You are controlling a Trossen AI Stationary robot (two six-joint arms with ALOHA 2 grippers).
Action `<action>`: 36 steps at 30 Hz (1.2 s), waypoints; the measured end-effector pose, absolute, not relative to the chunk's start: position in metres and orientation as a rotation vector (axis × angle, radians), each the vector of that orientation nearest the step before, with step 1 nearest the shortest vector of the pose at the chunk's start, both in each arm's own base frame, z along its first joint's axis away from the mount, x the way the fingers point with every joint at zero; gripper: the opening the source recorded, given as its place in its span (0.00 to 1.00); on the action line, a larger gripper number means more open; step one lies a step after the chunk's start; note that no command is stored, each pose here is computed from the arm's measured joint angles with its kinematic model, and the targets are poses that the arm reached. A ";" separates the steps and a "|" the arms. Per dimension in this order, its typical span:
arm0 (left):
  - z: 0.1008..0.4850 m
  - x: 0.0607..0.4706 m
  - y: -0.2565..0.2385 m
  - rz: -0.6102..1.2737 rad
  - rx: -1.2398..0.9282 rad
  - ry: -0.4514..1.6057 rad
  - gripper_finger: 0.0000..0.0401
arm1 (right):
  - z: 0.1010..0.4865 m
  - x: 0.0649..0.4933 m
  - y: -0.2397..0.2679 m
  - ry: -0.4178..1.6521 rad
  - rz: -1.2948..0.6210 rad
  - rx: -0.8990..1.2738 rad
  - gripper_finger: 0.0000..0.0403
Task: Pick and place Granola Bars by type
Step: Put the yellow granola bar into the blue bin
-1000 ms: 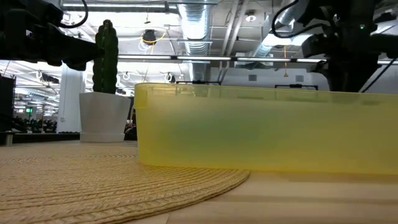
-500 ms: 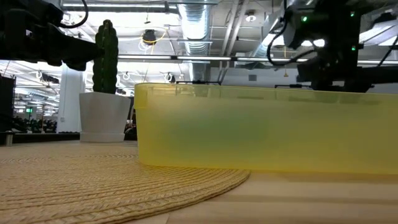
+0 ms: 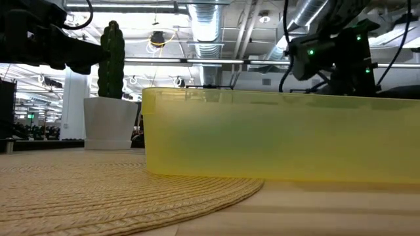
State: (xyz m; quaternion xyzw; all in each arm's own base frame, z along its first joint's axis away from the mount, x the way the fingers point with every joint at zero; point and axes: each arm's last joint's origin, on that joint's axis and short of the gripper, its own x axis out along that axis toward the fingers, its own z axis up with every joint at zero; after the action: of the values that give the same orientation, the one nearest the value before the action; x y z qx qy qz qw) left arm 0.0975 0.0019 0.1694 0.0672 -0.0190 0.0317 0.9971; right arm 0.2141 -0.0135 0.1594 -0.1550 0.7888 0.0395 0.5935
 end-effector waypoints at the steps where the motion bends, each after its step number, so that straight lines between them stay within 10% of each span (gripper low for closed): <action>1: 0.169 0.098 0.002 0.063 0.139 -0.038 0.34 | 0.158 0.215 -0.014 1.842 0.094 -0.360 0.59; 20: 0.169 0.098 0.002 0.063 0.133 -0.038 0.34 | 0.128 0.217 -0.014 1.871 0.064 -0.325 0.49; 36: 0.169 0.098 0.002 0.063 0.133 -0.038 0.34 | 0.130 0.216 -0.014 1.849 -0.008 -0.287 0.15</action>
State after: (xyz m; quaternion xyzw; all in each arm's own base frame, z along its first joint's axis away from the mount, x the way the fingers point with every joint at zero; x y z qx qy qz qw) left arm 0.0975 0.0018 0.1693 0.0667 -0.0188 0.0315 0.9971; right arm 0.2160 -0.0140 0.1305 -0.1235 0.7953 -0.0034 0.5935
